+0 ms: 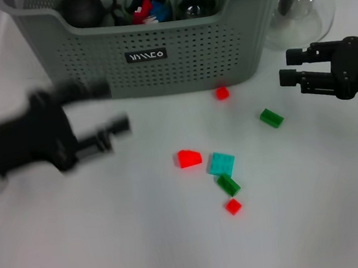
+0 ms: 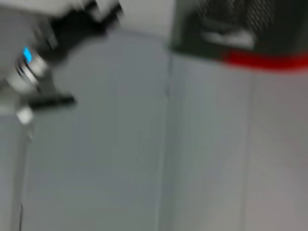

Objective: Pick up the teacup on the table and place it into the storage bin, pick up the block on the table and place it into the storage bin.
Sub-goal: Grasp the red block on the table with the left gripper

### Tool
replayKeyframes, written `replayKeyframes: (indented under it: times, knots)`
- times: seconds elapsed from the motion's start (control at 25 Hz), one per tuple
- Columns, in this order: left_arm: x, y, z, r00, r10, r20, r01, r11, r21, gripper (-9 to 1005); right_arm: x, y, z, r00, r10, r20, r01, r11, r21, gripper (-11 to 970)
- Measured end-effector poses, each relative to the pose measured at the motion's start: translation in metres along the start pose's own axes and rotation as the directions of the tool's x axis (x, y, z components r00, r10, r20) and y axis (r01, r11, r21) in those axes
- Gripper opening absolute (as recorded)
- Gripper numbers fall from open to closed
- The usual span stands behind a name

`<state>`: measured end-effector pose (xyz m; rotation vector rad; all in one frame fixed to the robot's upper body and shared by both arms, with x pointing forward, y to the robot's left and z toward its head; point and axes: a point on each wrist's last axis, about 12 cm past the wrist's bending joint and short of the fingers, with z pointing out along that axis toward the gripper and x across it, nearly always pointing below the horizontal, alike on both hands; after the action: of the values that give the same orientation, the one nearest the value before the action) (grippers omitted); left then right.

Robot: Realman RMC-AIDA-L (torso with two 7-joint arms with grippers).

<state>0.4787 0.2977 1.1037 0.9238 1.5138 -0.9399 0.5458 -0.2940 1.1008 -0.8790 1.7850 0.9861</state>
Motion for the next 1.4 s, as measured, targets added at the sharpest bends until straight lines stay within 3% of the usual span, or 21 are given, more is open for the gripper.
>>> replayKeyframes:
  times: [0.12,0.4,0.68,1.4]
  knots:
    - [0.047,-0.008,0.026,0.998,-0.017,-0.062,0.018,1.000,0.007,612,-0.001,-0.001,-0.001,1.000,0.000,0.001,0.000,1.000,0.004,523]
    - [0.080,-0.006,0.068,0.986,0.026,-0.167,-0.029,0.999,-0.021,592,0.000,-0.002,-0.001,1.000,0.006,-0.005,-0.006,1.000,0.011,523]
    - [0.094,-0.006,0.093,0.968,0.051,-0.244,-0.065,0.997,-0.047,572,0.002,-0.002,-0.003,1.000,0.010,-0.006,-0.010,1.000,0.016,525]
    - [0.104,-0.011,0.106,0.954,0.093,-0.285,-0.109,0.993,-0.042,559,0.002,-0.001,-0.003,1.000,0.009,-0.009,-0.009,1.000,0.012,524]
